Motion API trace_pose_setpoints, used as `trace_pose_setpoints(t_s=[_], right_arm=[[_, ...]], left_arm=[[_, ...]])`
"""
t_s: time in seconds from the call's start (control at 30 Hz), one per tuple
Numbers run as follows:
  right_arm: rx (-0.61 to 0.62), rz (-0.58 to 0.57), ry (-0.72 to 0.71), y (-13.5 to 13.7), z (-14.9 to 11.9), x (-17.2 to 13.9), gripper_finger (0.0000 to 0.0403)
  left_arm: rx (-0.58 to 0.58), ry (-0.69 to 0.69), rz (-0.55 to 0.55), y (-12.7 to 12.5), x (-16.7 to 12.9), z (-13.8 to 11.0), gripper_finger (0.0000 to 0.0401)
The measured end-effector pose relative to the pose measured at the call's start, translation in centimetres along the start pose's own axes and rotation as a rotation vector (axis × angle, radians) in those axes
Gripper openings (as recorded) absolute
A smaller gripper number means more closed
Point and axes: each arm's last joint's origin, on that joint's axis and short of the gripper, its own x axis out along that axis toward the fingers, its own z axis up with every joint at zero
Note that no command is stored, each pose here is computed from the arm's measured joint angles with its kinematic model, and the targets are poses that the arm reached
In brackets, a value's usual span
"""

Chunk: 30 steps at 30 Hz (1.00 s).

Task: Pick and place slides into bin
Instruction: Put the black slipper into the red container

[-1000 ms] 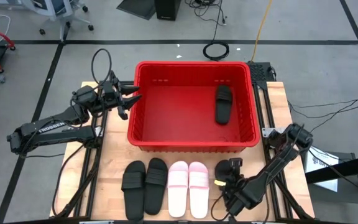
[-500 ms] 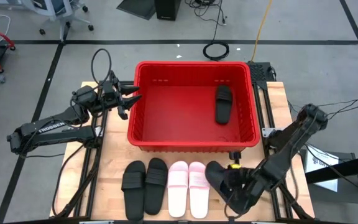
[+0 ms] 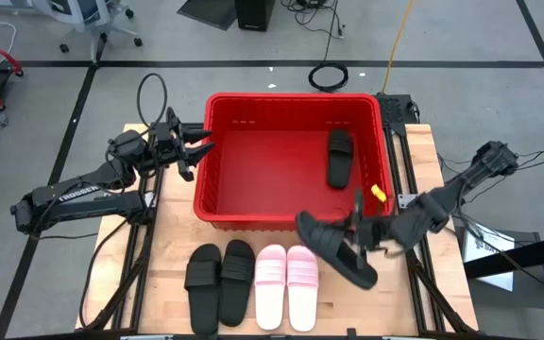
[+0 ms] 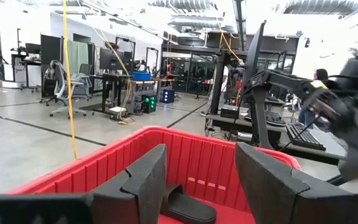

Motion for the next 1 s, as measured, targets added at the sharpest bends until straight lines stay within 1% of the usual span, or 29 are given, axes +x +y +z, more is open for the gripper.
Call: trace_pose_setpoints(t_s=[0.17, 0.27, 0.37, 0.43, 0.6, 0.7, 0.77, 0.9, 1.0], right_arm=[[-0.093, -0.164, -0.103, -3.3, -0.5, -0.5, 0.0004], [-0.117, -0.3, -0.122, -5.4, -0.9, -0.7, 0.0004], [-0.149, -0.442, -0.071, -7.3, -1.6, -0.8, 0.0004], [-0.145, -0.529, -0.021, -8.7, -2.1, -0.7, 0.0004], [-0.125, -0.672, 0.121, -12.0, -4.1, -0.3, 0.0004], [-0.107, -0.726, 0.258, -13.6, -6.0, 0.1, 0.0004], [-0.097, -0.73, 0.363, -14.5, -7.5, 0.4, 0.0004], [-0.037, -0.655, 0.503, -15.5, -10.2, 1.2, 0.0004], [-0.032, -0.609, 0.627, -15.7, -12.0, 1.9, 0.0004]], left_arm=[[0.014, -0.009, 0.003, 0.0, 0.0, 0.1, 0.0198], [0.042, -0.014, 0.038, 0.1, 0.0, 0.1, 0.0198], [0.072, -0.02, 0.104, 0.3, 0.0, 0.1, 0.0198], [0.092, -0.022, 0.136, 0.4, 0.0, 0.1, 0.0198], [0.148, -0.05, 0.157, 0.4, -0.1, 0.4, 0.0198], [0.152, -0.082, 0.167, 0.6, -0.1, 0.8, 0.0198], [0.154, -0.087, 0.177, 0.7, -0.1, 0.8, 0.0198], [0.17, -0.071, 0.207, 1.2, -0.2, 0.8, 0.0198], [0.178, -0.059, 0.231, 1.6, -0.3, 0.7, 0.0198]])
